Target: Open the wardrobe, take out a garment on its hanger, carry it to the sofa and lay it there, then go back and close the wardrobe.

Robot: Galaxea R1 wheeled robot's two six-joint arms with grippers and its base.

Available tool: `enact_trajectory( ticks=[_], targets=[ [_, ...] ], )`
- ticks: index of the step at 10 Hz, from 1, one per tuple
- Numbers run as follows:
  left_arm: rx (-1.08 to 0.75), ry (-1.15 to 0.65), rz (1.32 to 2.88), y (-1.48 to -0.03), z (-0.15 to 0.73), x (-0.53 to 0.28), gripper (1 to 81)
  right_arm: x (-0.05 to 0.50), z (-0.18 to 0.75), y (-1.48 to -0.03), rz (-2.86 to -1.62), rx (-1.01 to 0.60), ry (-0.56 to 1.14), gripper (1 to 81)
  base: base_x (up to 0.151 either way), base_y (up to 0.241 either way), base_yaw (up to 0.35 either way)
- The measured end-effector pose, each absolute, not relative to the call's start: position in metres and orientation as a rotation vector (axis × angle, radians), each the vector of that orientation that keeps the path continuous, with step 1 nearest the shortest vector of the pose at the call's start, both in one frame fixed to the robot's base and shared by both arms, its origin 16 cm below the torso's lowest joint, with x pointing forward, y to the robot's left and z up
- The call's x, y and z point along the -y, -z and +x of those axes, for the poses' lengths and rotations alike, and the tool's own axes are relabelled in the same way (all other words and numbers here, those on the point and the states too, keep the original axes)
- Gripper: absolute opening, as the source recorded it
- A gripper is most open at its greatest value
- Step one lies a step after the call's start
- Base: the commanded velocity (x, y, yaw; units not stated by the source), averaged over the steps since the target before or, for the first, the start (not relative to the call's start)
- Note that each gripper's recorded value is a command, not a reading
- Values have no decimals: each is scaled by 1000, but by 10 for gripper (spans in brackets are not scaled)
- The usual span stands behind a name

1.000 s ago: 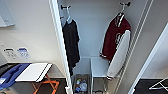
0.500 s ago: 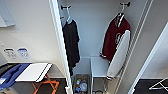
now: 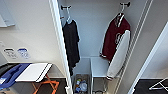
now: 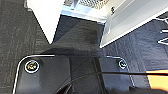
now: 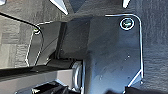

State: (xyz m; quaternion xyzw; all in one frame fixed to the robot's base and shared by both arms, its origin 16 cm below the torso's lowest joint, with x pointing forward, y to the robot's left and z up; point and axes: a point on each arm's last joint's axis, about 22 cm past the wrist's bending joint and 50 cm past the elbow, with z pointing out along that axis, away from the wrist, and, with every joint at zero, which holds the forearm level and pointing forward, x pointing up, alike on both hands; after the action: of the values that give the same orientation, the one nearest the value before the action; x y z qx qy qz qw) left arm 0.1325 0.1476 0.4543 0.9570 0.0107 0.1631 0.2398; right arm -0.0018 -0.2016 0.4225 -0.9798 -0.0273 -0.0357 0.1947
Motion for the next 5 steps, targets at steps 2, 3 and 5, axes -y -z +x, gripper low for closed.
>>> enact_trajectory(
  ticks=[2, 3, 5],
  targets=[
    [-98, -541, 2597, -461, 169, -150, 811, 198, -2, -423, -2740, 75, 100, 811, 0, 0, 0],
    [-182, -562, 2573, -464, 180, -151, 811, 198, -2, -423, -2740, 75, 100, 811, 0, 0, 0],
    [-305, -635, 2511, -474, 201, -151, 811, 197, -2, -423, -2741, 76, 97, 811, 0, 0, 0]
  ],
)
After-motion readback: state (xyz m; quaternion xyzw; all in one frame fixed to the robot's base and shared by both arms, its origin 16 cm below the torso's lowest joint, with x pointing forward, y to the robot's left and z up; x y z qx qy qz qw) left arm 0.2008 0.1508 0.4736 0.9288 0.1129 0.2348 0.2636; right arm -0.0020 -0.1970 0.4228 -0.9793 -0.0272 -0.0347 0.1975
